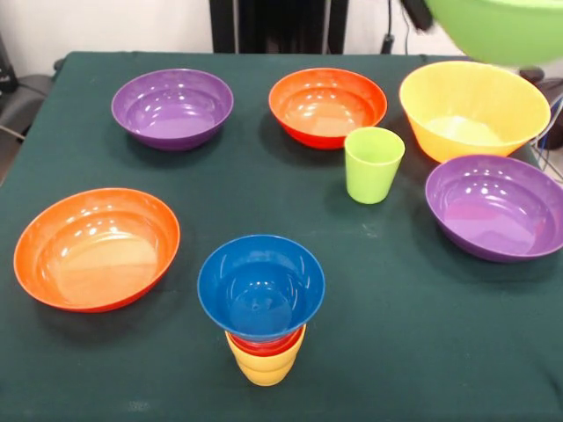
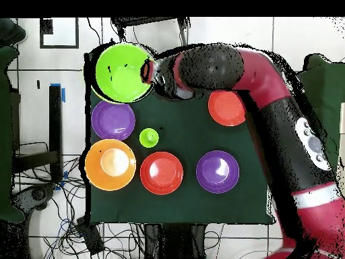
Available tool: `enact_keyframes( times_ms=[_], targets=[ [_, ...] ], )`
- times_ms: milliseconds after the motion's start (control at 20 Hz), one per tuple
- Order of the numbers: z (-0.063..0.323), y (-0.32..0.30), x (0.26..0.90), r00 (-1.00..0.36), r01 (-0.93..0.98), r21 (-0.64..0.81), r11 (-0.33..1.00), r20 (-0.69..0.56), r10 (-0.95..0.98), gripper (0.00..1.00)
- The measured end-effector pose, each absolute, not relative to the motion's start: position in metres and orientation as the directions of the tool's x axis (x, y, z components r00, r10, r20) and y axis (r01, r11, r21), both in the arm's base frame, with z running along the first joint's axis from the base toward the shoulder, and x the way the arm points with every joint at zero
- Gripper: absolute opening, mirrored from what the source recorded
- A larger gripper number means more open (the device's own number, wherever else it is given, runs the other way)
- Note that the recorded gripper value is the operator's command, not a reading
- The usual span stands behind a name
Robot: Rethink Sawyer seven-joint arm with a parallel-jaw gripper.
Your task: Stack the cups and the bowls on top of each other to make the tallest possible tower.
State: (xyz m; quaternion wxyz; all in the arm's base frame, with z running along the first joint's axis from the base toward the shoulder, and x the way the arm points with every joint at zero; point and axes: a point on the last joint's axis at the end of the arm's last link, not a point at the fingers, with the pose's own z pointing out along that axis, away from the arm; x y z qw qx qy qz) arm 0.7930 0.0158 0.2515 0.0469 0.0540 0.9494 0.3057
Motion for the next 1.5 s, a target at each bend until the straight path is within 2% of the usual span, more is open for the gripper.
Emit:
enact_keyframes(
  times_ms=[550,1050,1500],
  targets=[
    [0.222,0.023,0.873,-0.983,0.101,0.6,0.794,-0.065,0.174,0.0],
    [0.181,-0.042,0.905,-0.99,0.106,0.53,0.842,-0.021,0.138,0.0],
    [0.175,-0.088,0.911,-0.991,0.096,0.489,0.867,-0.038,0.131,0.0]
  ],
)
